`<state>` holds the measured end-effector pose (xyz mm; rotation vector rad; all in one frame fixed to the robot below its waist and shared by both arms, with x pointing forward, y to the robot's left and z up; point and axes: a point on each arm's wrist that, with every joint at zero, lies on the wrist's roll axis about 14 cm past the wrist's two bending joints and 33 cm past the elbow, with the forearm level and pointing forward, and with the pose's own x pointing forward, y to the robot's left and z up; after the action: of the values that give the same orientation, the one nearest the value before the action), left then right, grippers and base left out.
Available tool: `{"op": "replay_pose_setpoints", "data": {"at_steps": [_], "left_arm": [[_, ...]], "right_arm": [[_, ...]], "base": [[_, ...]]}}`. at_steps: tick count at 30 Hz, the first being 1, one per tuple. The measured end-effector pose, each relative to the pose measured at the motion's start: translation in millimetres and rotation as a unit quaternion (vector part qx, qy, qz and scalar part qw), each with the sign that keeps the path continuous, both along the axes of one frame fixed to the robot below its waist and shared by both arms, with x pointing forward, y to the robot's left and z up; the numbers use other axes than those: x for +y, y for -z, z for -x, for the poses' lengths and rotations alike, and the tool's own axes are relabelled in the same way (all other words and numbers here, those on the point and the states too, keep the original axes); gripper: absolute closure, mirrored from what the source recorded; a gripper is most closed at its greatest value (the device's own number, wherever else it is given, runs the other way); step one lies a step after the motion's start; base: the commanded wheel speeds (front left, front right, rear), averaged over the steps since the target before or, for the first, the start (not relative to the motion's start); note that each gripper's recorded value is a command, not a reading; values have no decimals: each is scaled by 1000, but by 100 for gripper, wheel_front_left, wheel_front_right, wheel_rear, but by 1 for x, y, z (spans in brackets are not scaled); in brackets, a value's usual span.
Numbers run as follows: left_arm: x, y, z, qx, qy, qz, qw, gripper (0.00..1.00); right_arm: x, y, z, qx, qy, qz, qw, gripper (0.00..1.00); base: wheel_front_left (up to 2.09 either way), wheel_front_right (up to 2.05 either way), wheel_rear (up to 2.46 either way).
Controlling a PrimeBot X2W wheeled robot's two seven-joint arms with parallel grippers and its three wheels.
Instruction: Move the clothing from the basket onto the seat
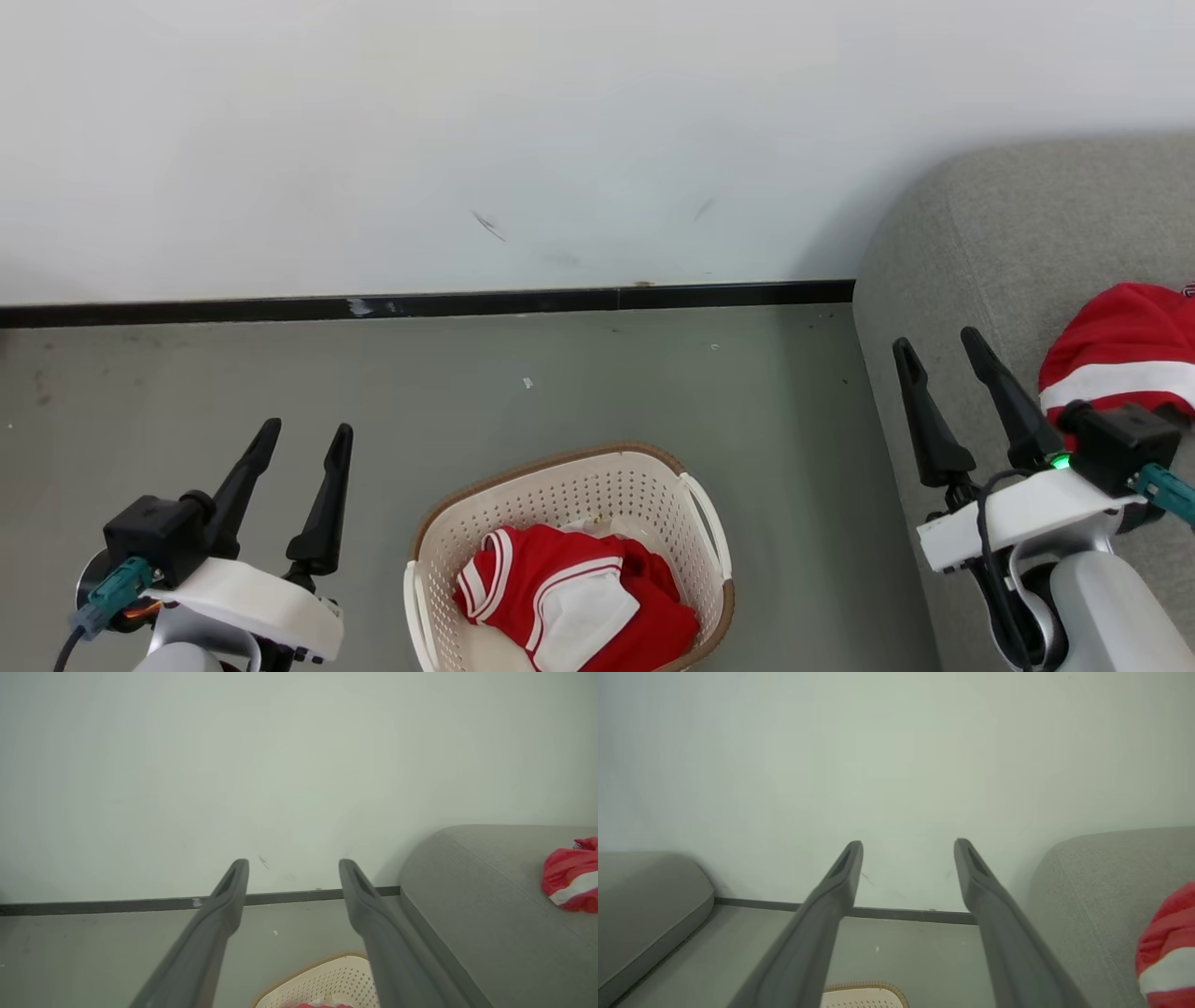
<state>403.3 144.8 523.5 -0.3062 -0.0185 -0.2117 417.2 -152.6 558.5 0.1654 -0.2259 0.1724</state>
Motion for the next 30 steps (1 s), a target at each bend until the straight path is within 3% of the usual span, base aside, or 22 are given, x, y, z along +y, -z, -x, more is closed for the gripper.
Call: {"op": "replay_pose_setpoints", "data": {"at_steps": [13, 30], "left_arm": [[28, 9, 30, 13, -50, 1, 999, 0], [42, -2, 36, -8, -79, -2, 997, 0]], "right_arm": [[0, 4, 26, 4, 7, -15, 1000, 0], [13, 5, 42, 4, -10, -22, 1000, 0]], "base": [[0, 0, 0], [0, 0, 0]]}}
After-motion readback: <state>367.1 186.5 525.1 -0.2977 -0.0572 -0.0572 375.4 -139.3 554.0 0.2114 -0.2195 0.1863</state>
